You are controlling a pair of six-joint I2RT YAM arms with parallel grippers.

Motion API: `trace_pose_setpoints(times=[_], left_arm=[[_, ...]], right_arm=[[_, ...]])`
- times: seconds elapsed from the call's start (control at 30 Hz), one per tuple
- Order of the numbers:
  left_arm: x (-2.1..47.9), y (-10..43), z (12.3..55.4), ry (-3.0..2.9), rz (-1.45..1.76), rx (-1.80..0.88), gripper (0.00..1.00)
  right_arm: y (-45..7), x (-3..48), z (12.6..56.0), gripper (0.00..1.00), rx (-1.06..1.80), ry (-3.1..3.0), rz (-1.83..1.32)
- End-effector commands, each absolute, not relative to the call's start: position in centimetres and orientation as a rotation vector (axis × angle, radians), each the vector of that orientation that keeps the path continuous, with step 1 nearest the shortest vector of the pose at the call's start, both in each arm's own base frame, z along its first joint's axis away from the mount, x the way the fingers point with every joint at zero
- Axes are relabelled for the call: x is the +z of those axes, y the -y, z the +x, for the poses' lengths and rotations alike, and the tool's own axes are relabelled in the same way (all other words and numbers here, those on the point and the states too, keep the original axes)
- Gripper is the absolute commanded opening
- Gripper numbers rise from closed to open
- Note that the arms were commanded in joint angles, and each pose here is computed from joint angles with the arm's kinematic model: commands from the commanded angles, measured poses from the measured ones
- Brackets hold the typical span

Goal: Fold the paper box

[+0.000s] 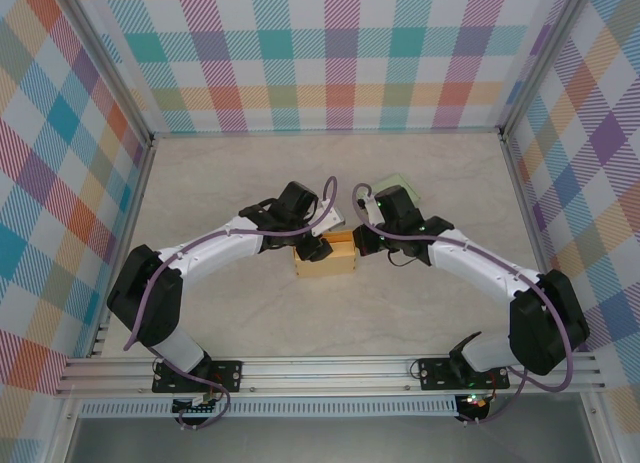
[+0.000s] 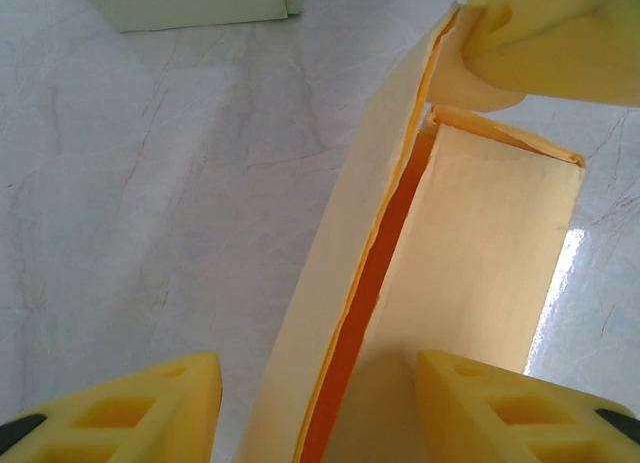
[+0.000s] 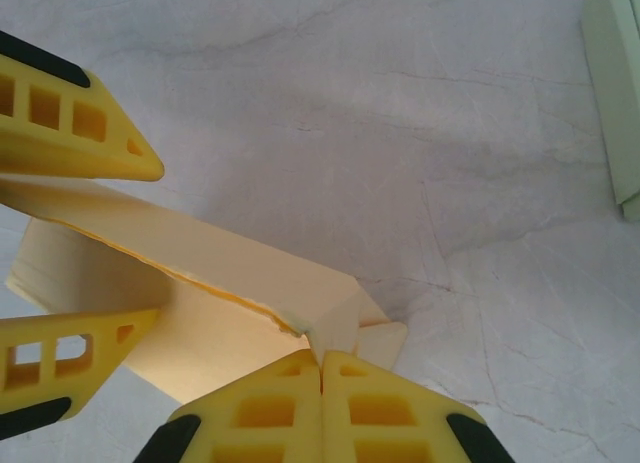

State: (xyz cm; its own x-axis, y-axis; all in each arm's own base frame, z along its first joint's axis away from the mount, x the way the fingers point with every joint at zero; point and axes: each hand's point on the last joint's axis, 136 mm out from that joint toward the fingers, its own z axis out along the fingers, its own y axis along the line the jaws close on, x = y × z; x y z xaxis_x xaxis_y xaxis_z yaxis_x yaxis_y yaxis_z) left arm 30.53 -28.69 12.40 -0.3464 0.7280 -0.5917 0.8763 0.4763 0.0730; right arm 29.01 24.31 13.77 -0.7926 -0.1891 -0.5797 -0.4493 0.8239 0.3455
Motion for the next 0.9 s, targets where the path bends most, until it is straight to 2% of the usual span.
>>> trace_pose_setpoints(times=[0.0,0.3,0.87], left_arm=[[10.7,27.9,30.6,-2.235,1.311,-0.319,0.53],[10.4,27.9,30.6,-2.236,1.311,-0.319,0.53],[11.8,27.7,30.8,-2.22,1.271,-0.311,0.53]], right_arm=[[-25.5,15.8,29.2,0.0,0.747,-2.457,-0.415],[-26.0,15.8,29.2,0.0,0.777,-2.489,-0.387],[-24.2,12.9,29.0,0.0,0.64,-2.533,-0.365]])
